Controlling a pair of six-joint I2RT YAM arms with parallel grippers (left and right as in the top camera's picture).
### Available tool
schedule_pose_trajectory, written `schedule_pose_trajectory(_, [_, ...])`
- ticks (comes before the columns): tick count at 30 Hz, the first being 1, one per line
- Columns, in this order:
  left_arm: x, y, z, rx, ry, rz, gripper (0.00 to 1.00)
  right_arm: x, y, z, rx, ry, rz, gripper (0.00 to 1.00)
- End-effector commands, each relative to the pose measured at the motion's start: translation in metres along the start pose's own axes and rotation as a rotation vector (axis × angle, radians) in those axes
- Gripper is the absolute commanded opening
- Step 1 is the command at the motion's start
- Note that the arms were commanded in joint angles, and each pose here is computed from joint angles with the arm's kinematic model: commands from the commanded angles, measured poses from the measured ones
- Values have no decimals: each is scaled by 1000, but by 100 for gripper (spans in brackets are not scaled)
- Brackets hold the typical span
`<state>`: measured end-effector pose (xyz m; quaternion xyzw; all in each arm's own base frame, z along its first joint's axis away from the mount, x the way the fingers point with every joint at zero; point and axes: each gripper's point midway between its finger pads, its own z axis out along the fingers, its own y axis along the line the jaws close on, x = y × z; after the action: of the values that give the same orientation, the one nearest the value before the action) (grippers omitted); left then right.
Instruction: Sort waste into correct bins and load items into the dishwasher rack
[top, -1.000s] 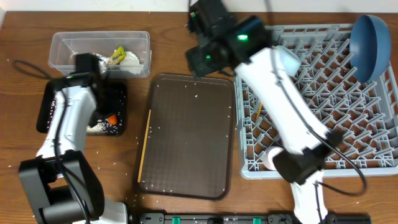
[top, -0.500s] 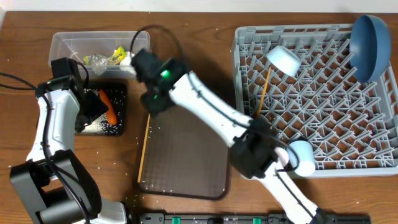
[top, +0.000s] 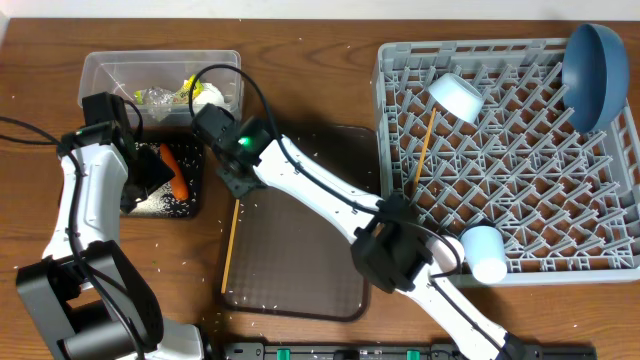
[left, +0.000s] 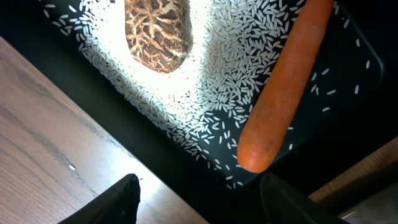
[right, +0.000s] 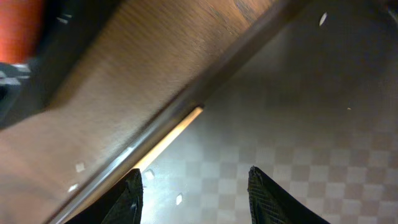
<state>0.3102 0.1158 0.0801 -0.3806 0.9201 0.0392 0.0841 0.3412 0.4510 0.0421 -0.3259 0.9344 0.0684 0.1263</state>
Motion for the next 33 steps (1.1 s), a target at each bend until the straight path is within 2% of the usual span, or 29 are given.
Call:
schedule_pose_trajectory(1, [3, 4, 3, -11, 9, -16, 63, 10, 1, 23, 41, 31, -6, 47])
schedule_pose_trajectory(9, [3, 4, 3, -12, 9, -16, 63, 5, -1, 33, 70, 5, -33, 43])
schedule_pose_trajectory(22, [4, 4, 3, -13, 13, -15, 63, 10, 5, 47, 64, 17, -70, 42])
schedule_pose_trajectory(33, [4, 4, 3, -13, 13, -15, 63, 36, -16, 36, 140, 136, -13, 44])
